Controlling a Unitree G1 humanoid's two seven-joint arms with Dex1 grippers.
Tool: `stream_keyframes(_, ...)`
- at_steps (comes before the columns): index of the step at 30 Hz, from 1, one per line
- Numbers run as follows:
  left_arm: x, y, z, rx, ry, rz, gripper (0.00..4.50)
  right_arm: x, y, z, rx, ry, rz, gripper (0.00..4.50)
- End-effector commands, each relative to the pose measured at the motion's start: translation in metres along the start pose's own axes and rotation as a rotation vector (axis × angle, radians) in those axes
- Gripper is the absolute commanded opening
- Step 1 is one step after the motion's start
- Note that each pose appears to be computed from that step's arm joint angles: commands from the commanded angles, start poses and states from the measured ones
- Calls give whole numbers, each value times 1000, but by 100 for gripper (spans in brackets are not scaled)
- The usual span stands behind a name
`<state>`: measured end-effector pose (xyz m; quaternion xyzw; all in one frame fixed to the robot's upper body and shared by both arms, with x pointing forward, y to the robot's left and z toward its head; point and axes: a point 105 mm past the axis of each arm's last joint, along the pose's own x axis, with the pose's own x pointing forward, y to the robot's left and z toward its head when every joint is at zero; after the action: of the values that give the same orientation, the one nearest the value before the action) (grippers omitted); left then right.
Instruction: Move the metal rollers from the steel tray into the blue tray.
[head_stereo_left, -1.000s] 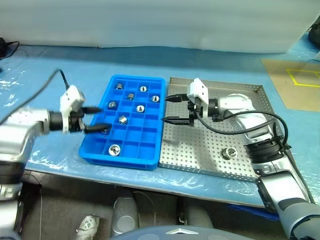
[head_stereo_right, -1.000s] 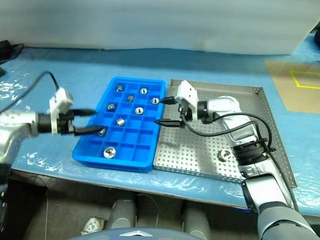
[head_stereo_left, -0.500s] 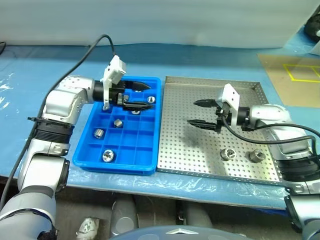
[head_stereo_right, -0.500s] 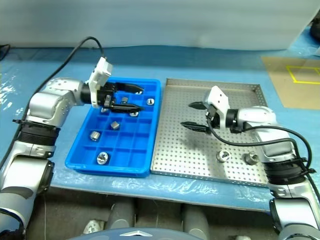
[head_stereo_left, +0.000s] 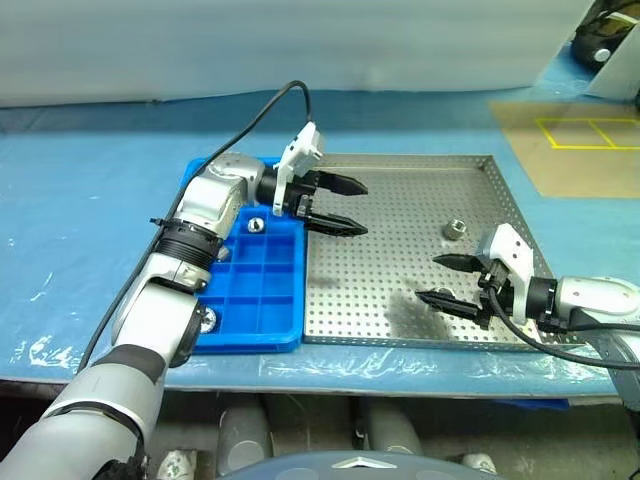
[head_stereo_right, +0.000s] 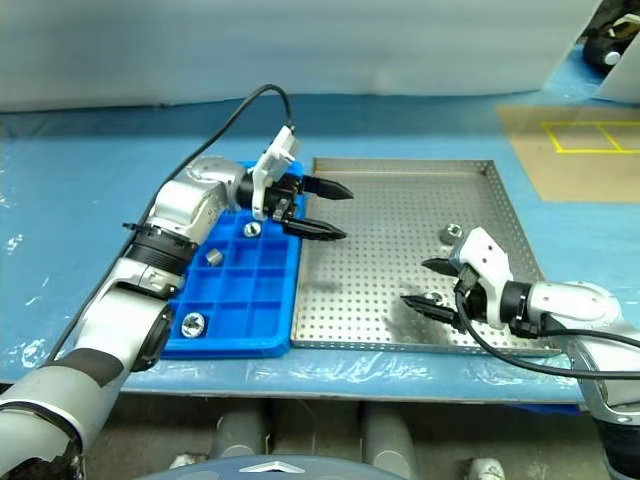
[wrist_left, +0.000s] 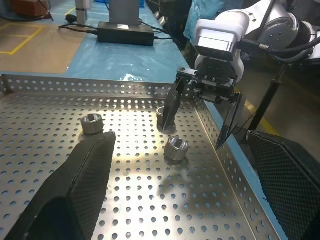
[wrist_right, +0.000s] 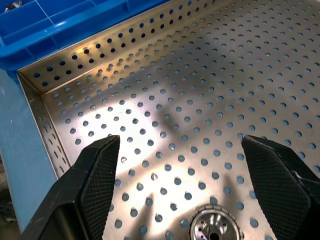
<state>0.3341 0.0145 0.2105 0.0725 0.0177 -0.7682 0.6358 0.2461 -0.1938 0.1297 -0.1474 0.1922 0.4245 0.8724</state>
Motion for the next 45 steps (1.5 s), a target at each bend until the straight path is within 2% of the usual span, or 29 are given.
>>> stream_keyframes(1,5,-8,-4,48,22,-37,444,-6,-4,-9,12,5,-59,402)
stream_keyframes(3,6,-11,-4,49,17,-47,444,-6,-6,-24,31,37,-75,402)
stream_keyframes(8,7,-17,2,96,15,-60,444,0,-14,-39,78,27,-112,402)
stream_keyframes(14,3,-22,-5,110,53,-58,444,2,-27,-49,92,30,-147,402)
stream_keyframes(26,0,-23,-12,101,73,-40,444,19,-19,-62,100,45,-112,402)
stream_keyframes(30,1,-23,-15,108,83,-36,447,18,-24,-64,98,51,-141,310)
stream_keyframes(32,1,-22,-15,109,84,-33,447,17,-22,-63,101,45,-123,310)
stream_keyframes(38,-1,-20,-14,109,89,-23,447,18,-28,-59,77,39,-147,165)
stream_keyframes(45,-3,-19,-14,111,92,-27,447,23,-33,-48,52,22,-153,164)
